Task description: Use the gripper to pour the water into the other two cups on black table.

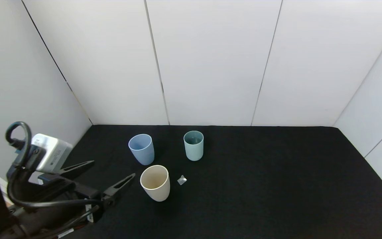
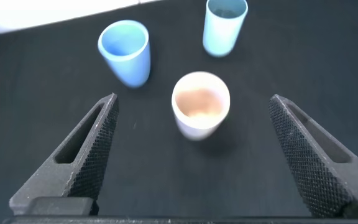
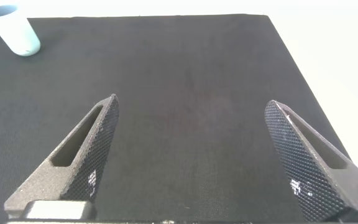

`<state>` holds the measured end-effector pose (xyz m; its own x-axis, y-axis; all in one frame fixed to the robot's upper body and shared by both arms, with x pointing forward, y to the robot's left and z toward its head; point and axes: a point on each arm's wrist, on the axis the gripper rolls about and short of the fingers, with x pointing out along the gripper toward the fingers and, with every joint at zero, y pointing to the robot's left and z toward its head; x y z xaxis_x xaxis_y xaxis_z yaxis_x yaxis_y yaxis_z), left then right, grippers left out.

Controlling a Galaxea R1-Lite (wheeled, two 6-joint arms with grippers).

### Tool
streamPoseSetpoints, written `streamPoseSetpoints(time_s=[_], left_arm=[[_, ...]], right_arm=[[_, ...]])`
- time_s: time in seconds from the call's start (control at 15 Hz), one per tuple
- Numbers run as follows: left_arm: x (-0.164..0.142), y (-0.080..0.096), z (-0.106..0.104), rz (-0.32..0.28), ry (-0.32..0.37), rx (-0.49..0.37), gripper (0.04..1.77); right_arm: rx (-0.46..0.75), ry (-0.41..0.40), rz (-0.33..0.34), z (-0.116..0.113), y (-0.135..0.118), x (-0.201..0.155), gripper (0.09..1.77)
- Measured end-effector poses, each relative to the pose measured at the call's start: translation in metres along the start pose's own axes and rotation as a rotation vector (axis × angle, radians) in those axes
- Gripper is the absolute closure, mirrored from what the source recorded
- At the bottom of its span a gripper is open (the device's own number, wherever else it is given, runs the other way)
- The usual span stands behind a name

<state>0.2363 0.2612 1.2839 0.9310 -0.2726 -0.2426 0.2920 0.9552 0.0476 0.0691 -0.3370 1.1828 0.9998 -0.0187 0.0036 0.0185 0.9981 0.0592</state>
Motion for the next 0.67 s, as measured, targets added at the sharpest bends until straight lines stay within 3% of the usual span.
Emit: streamPoseSetpoints(time_s=[0.47,0.67], left_arm=[[-0.079,0.016,-0.017,0.003,-0.021,-0.008,0.1],[-0.106,0.024,-0.023,0.032,-0.072,-0.022,0.1]], right_arm=[[0.0,0.0,0.0,0.0,0.0,0.0,0.15],[0.001,0.0,0.0,0.0,0.0,0.0,0.15]])
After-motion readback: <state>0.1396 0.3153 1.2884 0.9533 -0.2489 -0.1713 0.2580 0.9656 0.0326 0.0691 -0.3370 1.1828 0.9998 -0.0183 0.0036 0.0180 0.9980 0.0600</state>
